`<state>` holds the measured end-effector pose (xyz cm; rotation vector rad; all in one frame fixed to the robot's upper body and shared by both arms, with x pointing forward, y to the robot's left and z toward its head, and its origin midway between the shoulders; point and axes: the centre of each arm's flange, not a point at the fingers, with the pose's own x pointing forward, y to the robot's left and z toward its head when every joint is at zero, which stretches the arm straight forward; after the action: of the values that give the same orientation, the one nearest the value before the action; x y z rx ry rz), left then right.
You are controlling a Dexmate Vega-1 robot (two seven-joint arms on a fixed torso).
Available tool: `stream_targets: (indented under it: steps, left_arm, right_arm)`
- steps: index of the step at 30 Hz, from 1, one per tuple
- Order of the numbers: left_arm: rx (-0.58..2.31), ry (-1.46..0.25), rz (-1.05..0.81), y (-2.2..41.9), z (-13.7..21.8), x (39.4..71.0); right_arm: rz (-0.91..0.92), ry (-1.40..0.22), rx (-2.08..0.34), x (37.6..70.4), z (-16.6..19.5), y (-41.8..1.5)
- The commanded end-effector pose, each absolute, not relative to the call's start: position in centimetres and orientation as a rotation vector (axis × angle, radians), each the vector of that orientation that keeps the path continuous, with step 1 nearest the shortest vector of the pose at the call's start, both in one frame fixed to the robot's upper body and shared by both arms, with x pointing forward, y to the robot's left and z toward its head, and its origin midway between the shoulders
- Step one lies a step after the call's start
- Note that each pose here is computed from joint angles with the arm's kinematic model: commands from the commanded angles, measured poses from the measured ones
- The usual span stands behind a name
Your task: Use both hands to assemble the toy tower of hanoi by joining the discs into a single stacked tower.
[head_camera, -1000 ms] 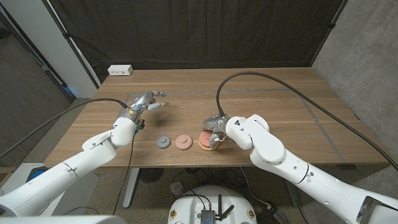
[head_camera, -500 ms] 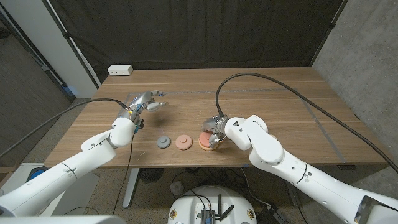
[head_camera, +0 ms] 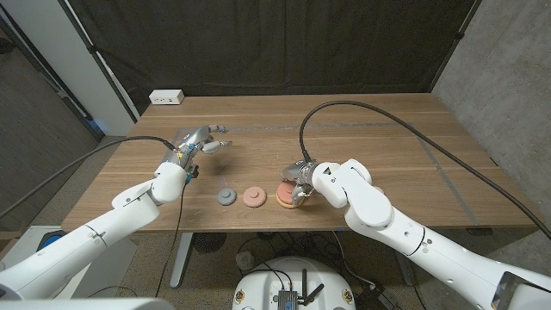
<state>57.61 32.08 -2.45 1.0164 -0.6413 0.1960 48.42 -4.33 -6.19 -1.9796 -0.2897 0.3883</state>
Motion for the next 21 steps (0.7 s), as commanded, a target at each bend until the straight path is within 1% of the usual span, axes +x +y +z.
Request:
stream_targets:
  steps: [1, 21]
  left_arm:
    - [1.024, -0.635, 0.194, 32.25, -2.52, 57.79]
    - [1.025, -0.639, 0.196, 32.29, -2.23, 57.87]
  right_arm:
    - [0.334, -0.279, -2.068, 48.5, -6.25, -4.56]
    - [0.355, -0.236, -2.112, 48.3, -5.85, -4.23]
